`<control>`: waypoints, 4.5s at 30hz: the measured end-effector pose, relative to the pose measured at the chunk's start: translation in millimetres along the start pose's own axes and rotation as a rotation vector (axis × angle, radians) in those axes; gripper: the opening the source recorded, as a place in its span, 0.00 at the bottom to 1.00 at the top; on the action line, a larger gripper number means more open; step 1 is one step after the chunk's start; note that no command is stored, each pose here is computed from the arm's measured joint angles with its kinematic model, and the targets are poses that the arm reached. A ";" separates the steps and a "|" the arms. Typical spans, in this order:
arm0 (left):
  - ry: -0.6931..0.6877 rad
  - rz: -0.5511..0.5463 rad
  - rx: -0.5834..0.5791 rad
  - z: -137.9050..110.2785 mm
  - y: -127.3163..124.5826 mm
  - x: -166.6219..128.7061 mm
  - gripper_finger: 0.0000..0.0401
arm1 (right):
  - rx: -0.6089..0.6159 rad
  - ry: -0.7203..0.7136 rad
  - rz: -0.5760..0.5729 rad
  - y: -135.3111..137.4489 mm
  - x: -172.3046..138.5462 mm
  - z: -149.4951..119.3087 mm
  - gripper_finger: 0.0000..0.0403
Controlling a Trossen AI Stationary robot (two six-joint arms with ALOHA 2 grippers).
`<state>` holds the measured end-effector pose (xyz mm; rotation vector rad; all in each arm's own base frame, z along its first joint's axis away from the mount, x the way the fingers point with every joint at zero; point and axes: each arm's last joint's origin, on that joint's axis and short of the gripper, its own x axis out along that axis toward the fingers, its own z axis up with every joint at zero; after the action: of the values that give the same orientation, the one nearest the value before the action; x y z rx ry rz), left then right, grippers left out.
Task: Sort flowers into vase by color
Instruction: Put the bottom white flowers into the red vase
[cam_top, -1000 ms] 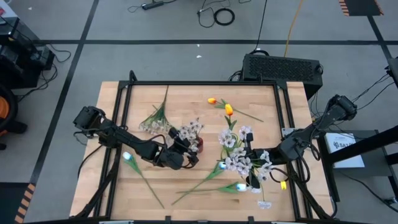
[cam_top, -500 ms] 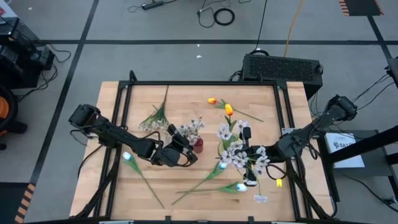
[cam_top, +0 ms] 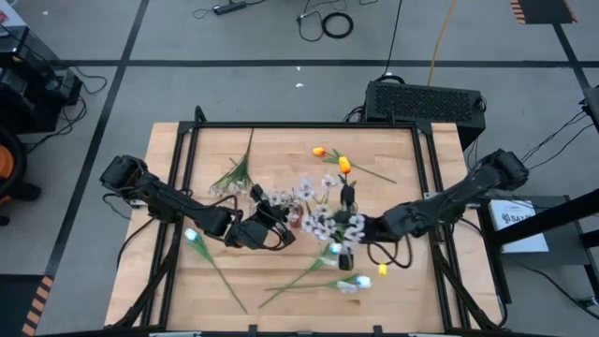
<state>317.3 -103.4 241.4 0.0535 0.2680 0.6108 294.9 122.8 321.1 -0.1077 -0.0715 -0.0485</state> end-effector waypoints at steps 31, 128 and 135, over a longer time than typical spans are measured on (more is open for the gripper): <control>0.003 0.022 -0.096 -3.7 0.4 -1.4 0.08 | -0.038 -0.210 -0.147 -17.1 4.6 -96.8 0.02; 0.037 0.060 -0.072 -23.0 -11.7 -31.6 0.67 | 0.041 0.162 -0.166 -36.3 45.6 -125.1 0.53; 0.043 0.001 -0.070 -13.7 -8.9 -45.8 0.82 | 0.087 0.233 -0.152 -40.0 37.9 -117.2 0.67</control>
<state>282.7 -137.3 237.8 -0.0269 0.2885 0.6219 338.6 68.5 211.9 -0.0087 0.1516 -0.2092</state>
